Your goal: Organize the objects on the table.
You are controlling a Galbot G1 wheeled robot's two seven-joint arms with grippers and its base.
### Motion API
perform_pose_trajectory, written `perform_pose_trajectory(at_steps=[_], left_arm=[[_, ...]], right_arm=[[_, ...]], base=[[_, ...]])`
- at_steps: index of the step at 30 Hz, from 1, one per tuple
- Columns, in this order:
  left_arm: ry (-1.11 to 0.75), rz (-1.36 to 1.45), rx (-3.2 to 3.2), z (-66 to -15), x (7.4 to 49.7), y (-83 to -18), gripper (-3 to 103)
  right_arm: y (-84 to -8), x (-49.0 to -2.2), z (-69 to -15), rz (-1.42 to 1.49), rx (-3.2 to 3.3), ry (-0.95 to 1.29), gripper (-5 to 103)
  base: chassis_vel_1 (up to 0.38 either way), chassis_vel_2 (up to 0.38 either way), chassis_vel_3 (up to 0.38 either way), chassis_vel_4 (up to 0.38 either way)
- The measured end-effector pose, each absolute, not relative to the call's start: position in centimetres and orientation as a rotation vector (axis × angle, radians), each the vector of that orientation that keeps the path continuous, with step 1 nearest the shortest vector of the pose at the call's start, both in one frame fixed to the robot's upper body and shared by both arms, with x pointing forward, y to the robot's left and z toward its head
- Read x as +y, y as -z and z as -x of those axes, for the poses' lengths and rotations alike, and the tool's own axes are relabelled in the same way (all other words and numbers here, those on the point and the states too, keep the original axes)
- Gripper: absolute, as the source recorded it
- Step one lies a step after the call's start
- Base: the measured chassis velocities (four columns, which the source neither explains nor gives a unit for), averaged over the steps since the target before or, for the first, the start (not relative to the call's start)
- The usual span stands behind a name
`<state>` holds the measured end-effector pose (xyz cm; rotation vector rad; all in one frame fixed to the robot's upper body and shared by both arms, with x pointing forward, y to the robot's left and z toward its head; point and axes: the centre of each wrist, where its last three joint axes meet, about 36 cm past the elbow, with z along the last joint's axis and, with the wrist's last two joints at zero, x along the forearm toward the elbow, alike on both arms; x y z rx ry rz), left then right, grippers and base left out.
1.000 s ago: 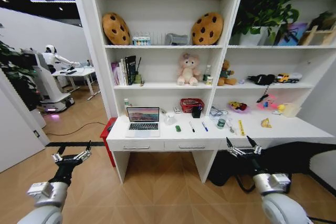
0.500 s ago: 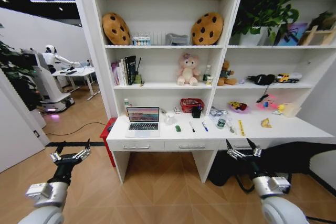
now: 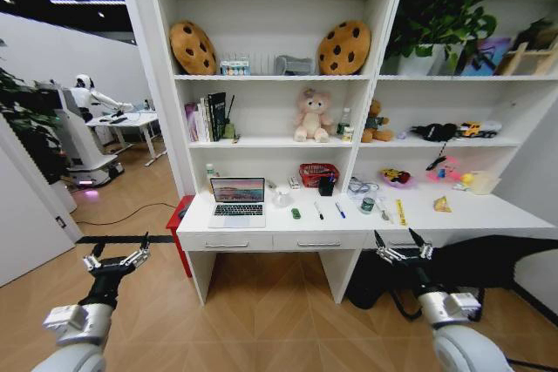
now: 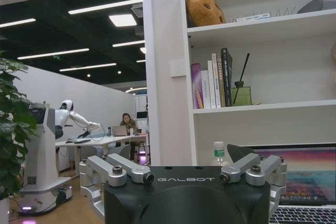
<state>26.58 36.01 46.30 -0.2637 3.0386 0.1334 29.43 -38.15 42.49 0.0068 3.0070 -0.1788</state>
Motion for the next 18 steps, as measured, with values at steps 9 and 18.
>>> perform_pose_trajectory(at_steps=[9, 18], left_arm=[[-0.131, 0.255, 3.037, -26.56, 35.77, -46.28, 100], [-0.122, 0.255, 3.039, -26.35, 35.61, -46.1, 100]], right_arm=[[-41.7, -37.85, -29.05, -0.016, 3.013, 0.16, 100], [-41.73, -37.91, -28.97, -0.022, 3.012, 0.162, 100]], base=[[-0.013, 0.008, 0.015, -0.006], [-0.165, 0.145, 0.156, -0.152]])
